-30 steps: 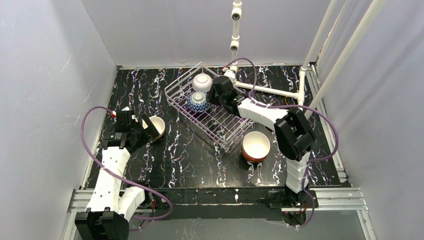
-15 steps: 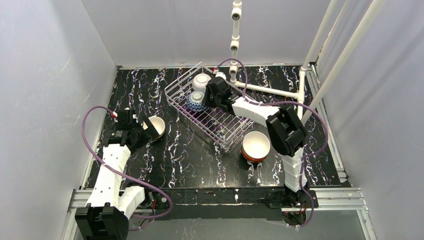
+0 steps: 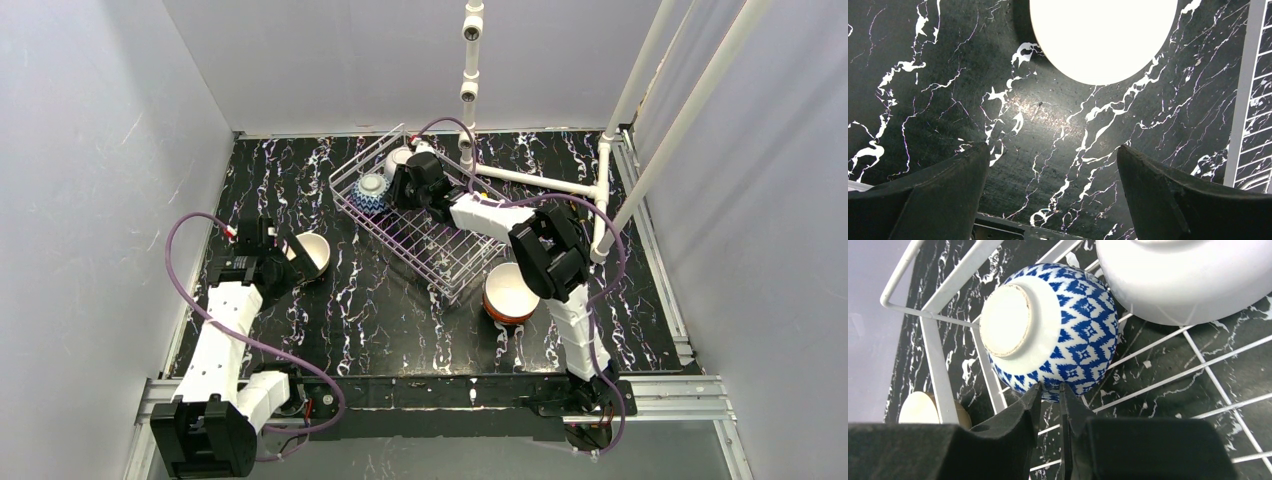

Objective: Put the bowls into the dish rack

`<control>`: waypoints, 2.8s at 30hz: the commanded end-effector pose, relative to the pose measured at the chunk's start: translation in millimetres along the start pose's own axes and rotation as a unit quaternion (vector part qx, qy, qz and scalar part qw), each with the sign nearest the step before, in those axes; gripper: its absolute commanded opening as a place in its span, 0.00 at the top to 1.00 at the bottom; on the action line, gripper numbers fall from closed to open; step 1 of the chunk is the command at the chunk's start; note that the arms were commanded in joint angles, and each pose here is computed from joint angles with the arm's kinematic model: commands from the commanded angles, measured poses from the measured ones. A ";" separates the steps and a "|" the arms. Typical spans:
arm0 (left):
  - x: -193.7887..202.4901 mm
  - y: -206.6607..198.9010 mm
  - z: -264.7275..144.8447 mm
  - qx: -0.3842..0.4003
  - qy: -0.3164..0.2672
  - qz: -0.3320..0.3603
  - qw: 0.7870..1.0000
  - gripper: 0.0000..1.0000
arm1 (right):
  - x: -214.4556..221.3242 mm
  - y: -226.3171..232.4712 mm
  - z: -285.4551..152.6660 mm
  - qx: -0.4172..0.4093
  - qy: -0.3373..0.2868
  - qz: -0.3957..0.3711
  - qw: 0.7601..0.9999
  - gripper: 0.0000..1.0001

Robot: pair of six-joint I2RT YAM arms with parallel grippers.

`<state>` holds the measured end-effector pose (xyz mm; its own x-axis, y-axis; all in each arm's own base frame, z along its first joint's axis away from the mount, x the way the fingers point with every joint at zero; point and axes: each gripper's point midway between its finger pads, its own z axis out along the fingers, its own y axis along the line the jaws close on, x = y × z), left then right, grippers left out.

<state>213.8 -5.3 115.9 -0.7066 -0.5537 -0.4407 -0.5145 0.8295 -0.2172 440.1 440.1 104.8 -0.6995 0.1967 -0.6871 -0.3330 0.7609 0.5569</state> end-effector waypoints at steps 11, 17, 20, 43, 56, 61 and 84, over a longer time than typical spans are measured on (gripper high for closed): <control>-17.5 -1.5 7.6 -0.029 -0.005 -0.024 0.999 0.20 | -54.9 36.7 -26.0 -0.082 -0.061 -0.001 0.995 0.59; -25.0 0.9 17.2 -0.057 -0.002 -0.038 0.998 0.18 | -61.3 42.2 -70.2 -0.083 -0.035 -0.043 0.995 0.38; -22.2 1.8 17.1 -0.071 0.015 -0.053 0.996 0.18 | -60.5 36.0 -89.3 -0.066 -0.011 -0.058 0.996 0.36; -39.0 19.2 69.8 -0.158 0.020 -0.031 0.987 0.62 | -12.8 53.6 -219.3 -0.177 0.012 -0.109 0.978 0.46; -51.0 10.4 83.0 -0.148 0.024 -0.004 0.989 1.00 | -2.5 65.3 -270.2 -0.221 -0.002 -0.079 0.972 0.42; -49.8 6.1 76.8 -0.135 0.036 0.011 0.990 1.00 | 3.6 63.0 -282.7 -0.209 0.026 -0.091 0.973 0.38; -22.4 -55.5 -15.4 0.079 0.041 0.129 0.988 1.00 | 99.2 187.0 -257.1 -0.359 -0.060 -0.432 0.825 0.25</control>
<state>261.3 -24.5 152.0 -0.8007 -0.3854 -0.4586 -0.3328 0.9227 -0.1944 139.9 401.2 232.4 -0.2244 -0.2102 -0.9516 -0.9666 0.1716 0.1901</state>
